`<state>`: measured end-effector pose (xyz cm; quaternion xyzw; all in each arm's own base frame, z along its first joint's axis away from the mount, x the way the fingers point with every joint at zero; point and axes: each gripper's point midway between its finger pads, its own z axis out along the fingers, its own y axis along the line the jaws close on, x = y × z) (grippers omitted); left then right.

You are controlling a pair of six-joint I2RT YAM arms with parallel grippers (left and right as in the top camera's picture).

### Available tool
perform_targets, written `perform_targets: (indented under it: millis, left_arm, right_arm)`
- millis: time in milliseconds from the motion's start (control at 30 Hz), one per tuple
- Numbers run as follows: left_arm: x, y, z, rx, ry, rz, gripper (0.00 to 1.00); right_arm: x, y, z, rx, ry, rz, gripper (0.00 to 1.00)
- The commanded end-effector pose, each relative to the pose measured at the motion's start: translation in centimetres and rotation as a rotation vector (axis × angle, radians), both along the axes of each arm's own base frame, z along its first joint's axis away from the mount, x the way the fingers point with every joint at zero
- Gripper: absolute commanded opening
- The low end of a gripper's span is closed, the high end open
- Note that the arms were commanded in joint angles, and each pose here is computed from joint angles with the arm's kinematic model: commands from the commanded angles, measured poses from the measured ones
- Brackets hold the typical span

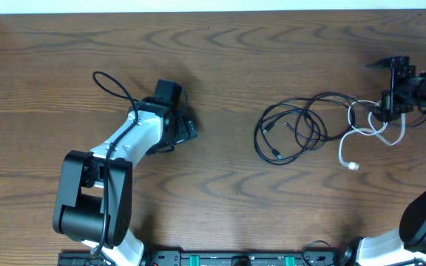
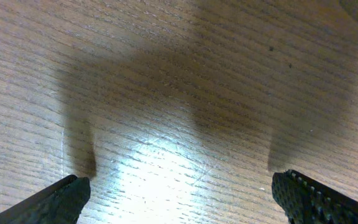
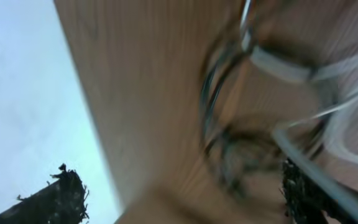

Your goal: Untangle cables

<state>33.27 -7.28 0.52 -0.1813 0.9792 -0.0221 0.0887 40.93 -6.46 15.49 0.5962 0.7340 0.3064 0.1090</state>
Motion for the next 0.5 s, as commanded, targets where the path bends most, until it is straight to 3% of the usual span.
perform_targets:
  millis: [0,100,200,467]
  left_arm:
    - [0.5,-0.1,0.3,0.003,-0.010,0.001,1.00]
    - [0.5,-0.1,0.3,0.003,-0.010,0.001,1.00]
    - [0.5,-0.1,0.3,0.003,-0.010,0.001,1.00]
    - [0.5,-0.1,0.3,0.003,-0.011,0.001,1.00]
  right_arm:
    - [-1.0,-2.4,-0.9,-0.156,0.042,0.009,0.99]
    - [-4.2,3.0,-0.3,0.254,0.224,-0.082,0.99]
    - [-5.3,6.7,1.8,0.506,0.275,-0.051,0.99]
    - [-4.6,7.4,3.1,0.597,0.252,-0.056,0.99]
